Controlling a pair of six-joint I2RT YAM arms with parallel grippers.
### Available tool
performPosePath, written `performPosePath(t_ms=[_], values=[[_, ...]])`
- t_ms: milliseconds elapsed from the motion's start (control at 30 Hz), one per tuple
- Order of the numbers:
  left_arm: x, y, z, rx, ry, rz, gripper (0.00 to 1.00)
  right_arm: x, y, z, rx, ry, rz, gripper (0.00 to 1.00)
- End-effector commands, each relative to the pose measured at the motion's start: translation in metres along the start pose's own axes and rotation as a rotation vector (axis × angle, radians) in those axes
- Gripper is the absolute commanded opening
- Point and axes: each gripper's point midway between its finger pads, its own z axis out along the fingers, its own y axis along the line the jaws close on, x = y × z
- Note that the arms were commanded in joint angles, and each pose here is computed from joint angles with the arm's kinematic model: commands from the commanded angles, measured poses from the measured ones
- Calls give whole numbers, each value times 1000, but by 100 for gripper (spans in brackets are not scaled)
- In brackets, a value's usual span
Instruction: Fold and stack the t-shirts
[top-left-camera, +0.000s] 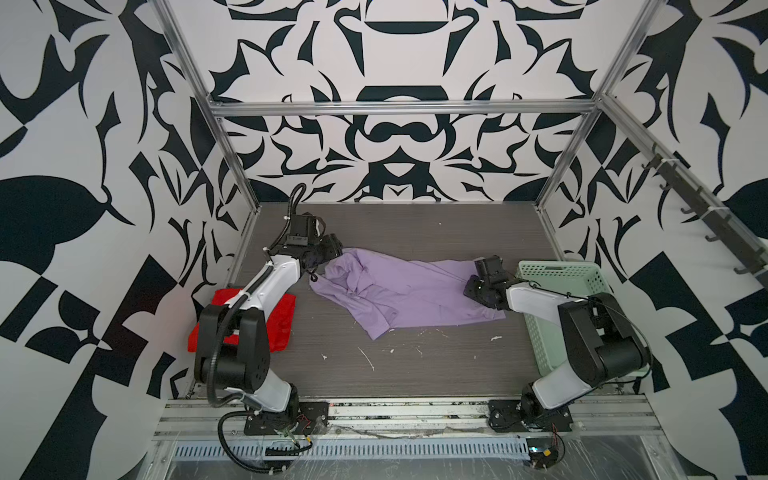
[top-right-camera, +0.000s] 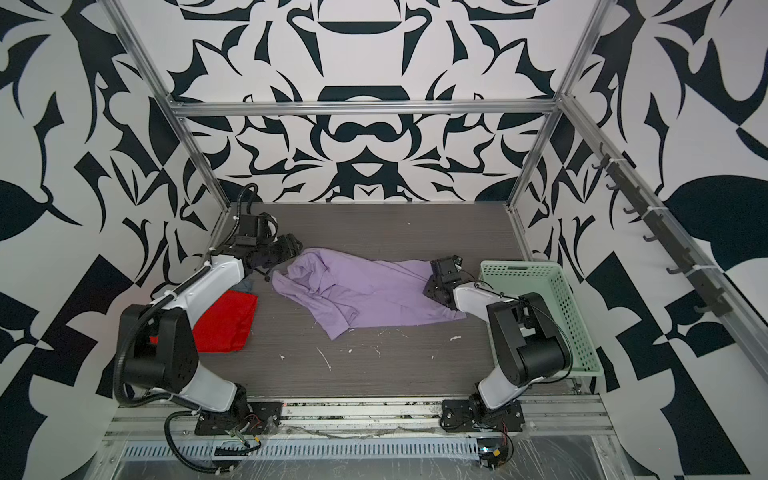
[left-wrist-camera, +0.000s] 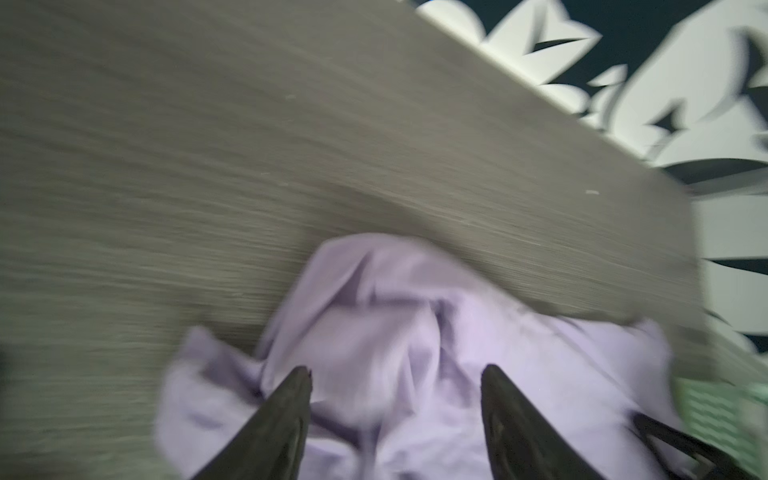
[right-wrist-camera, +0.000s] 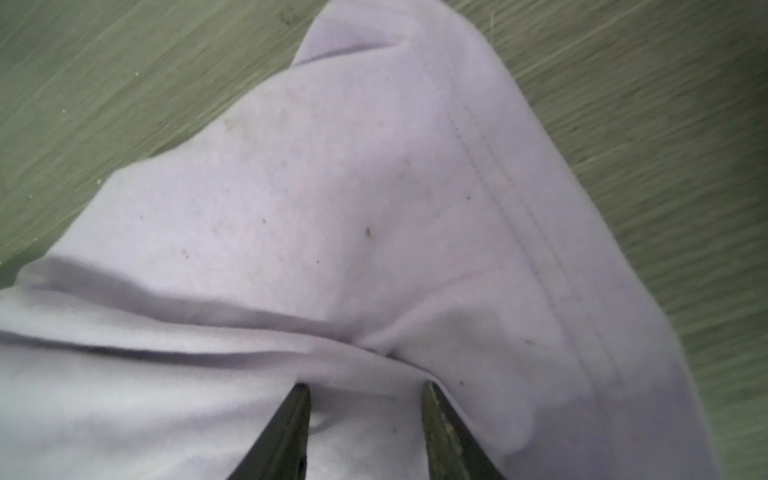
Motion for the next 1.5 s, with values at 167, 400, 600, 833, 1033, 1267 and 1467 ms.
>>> performPosePath(t_ms=[167, 400, 600, 833, 1033, 1267, 1467], values=[[11, -3, -28, -43, -14, 77, 68, 8, -6, -12, 4, 43, -39, 48], [88, -22, -26, -25, 83, 103, 68, -5, 15, -37, -84, 15, -94, 54], [111, -2, 4, -45, 87, 34, 68, -9, 12, -70, -98, -28, -118, 62], [115, -8, 32, -10, 105, 60, 57, 4, -9, -79, -55, -30, -86, 63], [111, -12, 43, 1, 98, 84, 48, 18, -37, -68, 46, -18, -42, 63], [112, -11, 49, -13, 117, 103, 26, 21, -50, -65, 106, -24, -25, 63], [108, 1, 32, -90, 100, 81, 42, 24, -51, -55, 88, -30, -4, 64]])
